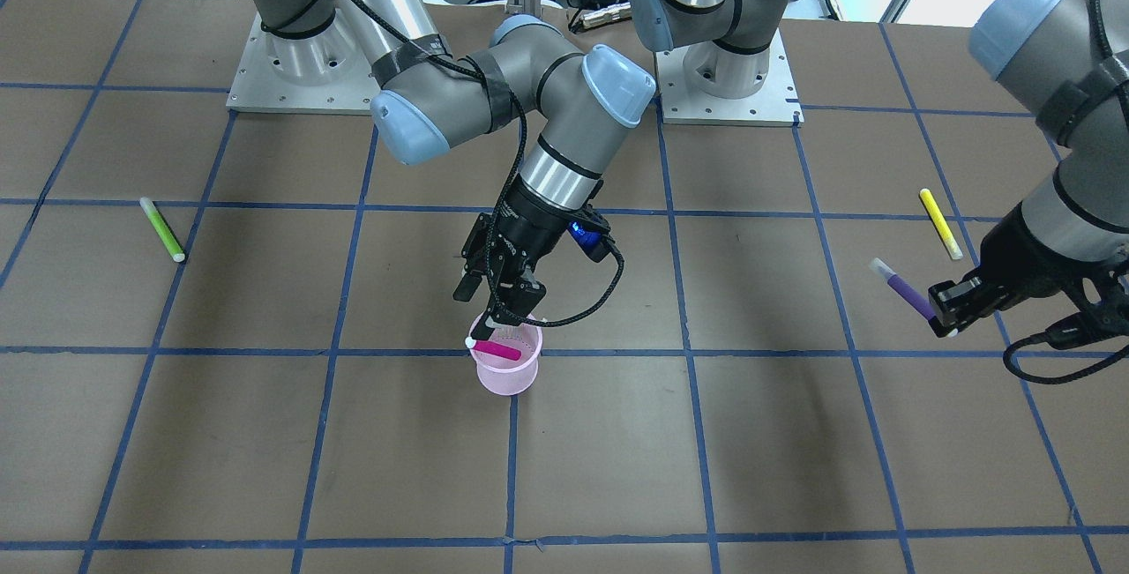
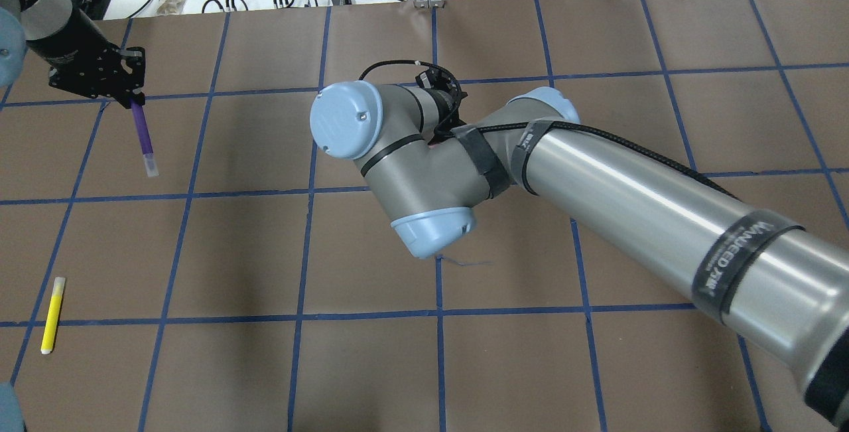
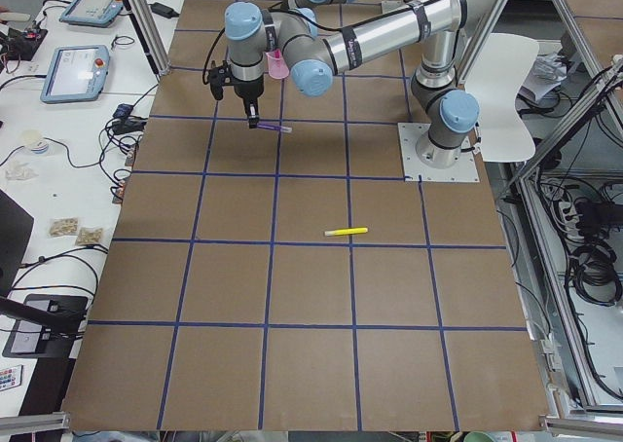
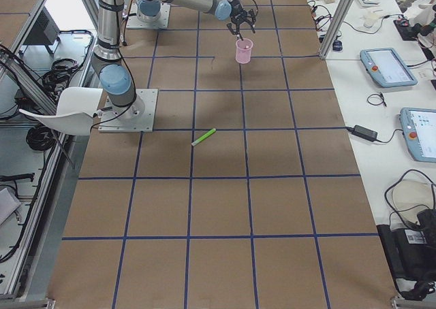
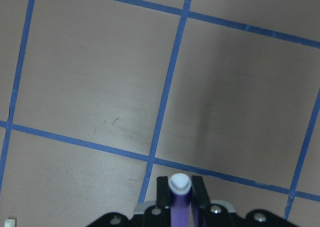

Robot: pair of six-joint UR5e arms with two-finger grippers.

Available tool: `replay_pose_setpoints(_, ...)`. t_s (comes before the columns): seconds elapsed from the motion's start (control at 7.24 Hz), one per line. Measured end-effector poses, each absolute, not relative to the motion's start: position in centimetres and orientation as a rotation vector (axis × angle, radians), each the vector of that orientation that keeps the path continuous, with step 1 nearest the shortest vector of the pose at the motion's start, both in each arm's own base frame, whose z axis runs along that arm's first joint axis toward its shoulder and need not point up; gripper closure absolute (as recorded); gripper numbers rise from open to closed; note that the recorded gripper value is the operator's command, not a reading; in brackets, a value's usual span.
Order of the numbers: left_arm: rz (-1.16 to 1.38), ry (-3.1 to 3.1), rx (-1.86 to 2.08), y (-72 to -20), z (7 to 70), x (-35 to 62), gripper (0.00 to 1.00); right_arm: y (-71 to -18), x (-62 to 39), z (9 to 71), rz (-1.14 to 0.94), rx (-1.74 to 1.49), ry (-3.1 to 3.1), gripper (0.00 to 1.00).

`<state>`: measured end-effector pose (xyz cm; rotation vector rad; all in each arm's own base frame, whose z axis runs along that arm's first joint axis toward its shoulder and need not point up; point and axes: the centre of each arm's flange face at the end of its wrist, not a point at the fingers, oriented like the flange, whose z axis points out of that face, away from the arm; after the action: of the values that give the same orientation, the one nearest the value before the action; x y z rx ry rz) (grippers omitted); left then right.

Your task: Insert purple and pink pens into pink cup

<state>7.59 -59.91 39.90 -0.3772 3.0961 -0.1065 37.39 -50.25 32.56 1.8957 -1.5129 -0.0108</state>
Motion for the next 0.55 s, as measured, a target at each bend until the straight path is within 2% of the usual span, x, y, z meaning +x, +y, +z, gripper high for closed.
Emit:
replay_pose_setpoints(0.14,-0.115,3.097,-0.378,-59.8,40.2,7.5,1.0,-51.6,34.3,35.3,0.074,1.889,-1.614,0.3)
replay_pose_setpoints(0.28,-0.124,3.097,-0.379,-59.7,40.5,7.4,1.0,-53.1,30.9,37.5,0.161,1.882,-1.727,0.37)
replay_pose_setpoints(0.55,-0.171,3.104,-0.348,-59.5,41.8,6.0,1.0,-54.0,24.3,41.4,0.257,1.784,-1.963,0.37)
